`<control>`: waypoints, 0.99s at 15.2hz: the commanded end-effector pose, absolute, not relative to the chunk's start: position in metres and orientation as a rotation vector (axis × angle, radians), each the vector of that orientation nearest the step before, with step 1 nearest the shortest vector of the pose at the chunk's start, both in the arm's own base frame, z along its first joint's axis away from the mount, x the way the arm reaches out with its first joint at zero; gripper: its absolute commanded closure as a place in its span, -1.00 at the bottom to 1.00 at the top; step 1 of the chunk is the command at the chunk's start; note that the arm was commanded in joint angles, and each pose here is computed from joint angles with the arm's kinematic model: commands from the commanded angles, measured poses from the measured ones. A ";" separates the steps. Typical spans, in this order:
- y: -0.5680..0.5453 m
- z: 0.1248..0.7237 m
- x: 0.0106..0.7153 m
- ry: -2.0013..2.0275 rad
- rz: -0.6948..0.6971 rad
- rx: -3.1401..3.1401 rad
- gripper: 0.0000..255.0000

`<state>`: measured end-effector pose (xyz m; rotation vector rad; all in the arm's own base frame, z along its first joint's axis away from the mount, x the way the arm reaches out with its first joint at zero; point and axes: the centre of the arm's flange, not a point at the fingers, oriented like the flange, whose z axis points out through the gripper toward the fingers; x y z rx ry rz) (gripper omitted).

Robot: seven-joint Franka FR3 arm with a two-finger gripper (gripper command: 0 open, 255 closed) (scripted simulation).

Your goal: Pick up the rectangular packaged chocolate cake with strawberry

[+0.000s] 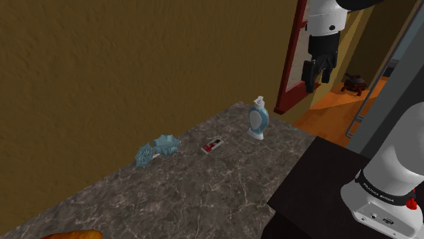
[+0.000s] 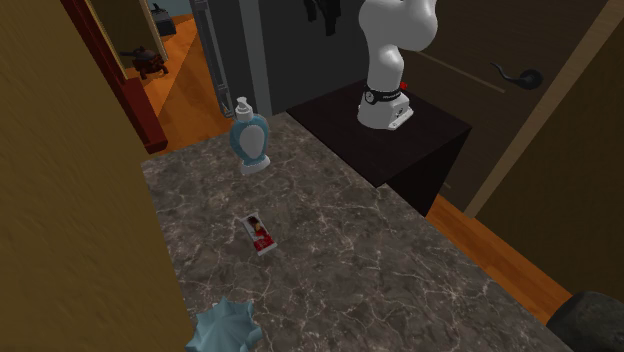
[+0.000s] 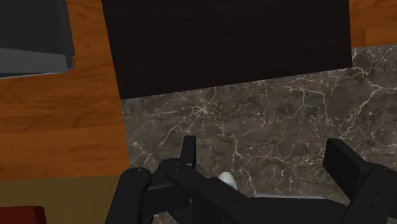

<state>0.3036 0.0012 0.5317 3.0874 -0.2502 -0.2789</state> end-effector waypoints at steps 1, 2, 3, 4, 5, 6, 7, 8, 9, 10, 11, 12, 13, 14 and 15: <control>0.001 0.532 0.304 -0.250 -0.279 3.087 -1.00; 0.010 0.524 0.306 -0.302 -0.273 3.084 -1.00; 0.020 0.515 0.310 -0.354 -0.267 3.079 -1.00; 0.029 0.507 0.313 -0.406 -0.262 3.074 -1.00; 0.037 0.499 0.317 -0.458 -0.256 3.067 -1.00; 0.046 0.491 0.321 -0.510 -0.250 3.060 -1.00; 0.055 0.482 0.326 -0.562 -0.244 3.052 -1.00; 0.063 0.474 0.330 -0.613 -0.237 3.043 -1.00; 0.071 0.466 0.335 -0.664 -0.231 3.033 -1.00; 0.079 0.458 0.341 -0.716 -0.225 3.023 -1.00; 0.087 0.449 0.346 -0.767 -0.219 3.011 -1.00; 0.094 0.441 0.352 -0.817 -0.212 2.999 -1.00; 0.101 0.433 0.359 -0.868 -0.206 2.986 -1.00; 0.109 0.425 0.365 -0.918 -0.199 2.972 -1.00; 0.115 0.417 0.372 -0.968 -0.193 2.957 -1.00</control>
